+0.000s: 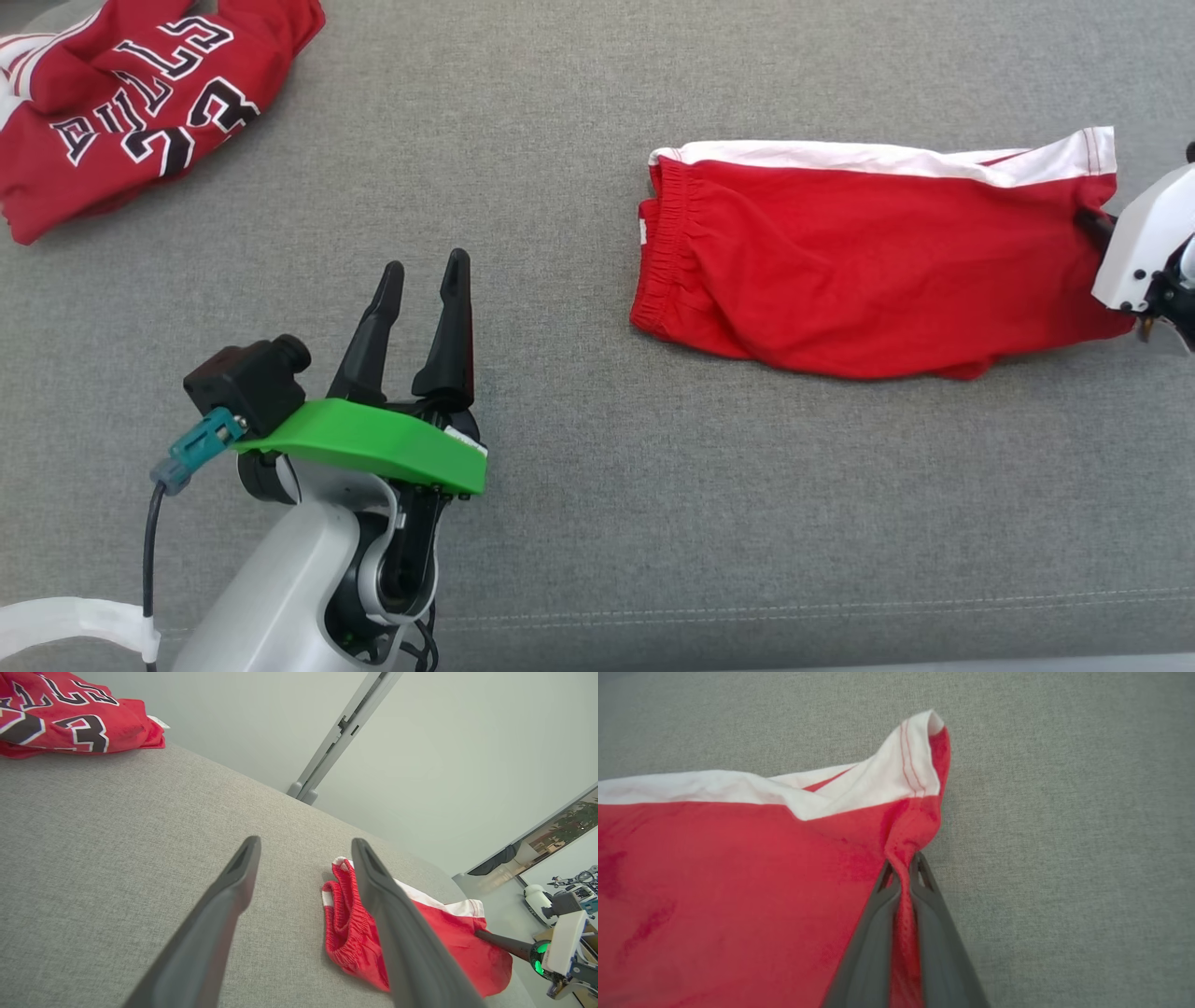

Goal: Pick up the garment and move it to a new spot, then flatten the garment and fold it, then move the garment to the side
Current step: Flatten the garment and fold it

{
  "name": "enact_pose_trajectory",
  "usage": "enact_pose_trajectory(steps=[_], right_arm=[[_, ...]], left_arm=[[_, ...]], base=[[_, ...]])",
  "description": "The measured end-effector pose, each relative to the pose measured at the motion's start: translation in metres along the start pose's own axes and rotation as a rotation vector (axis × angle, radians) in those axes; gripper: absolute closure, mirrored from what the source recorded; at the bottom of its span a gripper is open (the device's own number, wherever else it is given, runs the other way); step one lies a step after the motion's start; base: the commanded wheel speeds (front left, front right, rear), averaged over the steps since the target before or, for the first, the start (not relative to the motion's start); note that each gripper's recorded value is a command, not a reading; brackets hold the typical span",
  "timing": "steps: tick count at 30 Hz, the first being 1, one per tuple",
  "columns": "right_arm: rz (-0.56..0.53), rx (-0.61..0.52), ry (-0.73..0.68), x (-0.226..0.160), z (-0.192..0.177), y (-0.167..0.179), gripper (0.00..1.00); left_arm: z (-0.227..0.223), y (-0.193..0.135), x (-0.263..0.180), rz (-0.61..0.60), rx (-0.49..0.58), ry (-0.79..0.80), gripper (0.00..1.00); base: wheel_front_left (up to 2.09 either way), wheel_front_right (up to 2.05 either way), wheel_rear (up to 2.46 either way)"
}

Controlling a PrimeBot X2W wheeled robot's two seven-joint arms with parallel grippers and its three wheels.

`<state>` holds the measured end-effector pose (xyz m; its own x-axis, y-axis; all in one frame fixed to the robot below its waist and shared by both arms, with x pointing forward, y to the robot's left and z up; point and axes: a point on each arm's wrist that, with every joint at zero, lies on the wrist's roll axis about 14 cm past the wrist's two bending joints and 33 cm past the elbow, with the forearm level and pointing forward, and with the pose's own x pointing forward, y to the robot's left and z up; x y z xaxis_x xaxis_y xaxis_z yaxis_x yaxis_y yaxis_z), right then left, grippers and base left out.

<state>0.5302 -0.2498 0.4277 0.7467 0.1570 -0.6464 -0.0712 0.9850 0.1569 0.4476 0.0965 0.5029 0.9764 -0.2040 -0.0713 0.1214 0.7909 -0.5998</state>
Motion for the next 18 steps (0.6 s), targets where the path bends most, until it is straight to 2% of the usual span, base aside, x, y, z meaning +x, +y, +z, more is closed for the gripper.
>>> enact_pose_trajectory(steps=[8,12,18], right_arm=[[0.048,-0.013,-0.039,-0.004,0.011,0.02,1.0],[0.086,-0.057,-0.06,-0.01,0.018,0.034,1.0],[0.161,-0.179,-0.091,-0.028,0.032,0.069,1.0]], left_arm=[[0.004,-0.002,-0.004,-0.001,0.005,-0.01,0.0],[0.004,-0.003,-0.008,0.001,0.003,-0.013,0.0],[0.008,-0.01,-0.016,-0.017,-0.009,-0.028,0.0]], base=[[0.0,0.0,0.0],[0.0,0.0,0.0],[0.0,0.0,0.0]])
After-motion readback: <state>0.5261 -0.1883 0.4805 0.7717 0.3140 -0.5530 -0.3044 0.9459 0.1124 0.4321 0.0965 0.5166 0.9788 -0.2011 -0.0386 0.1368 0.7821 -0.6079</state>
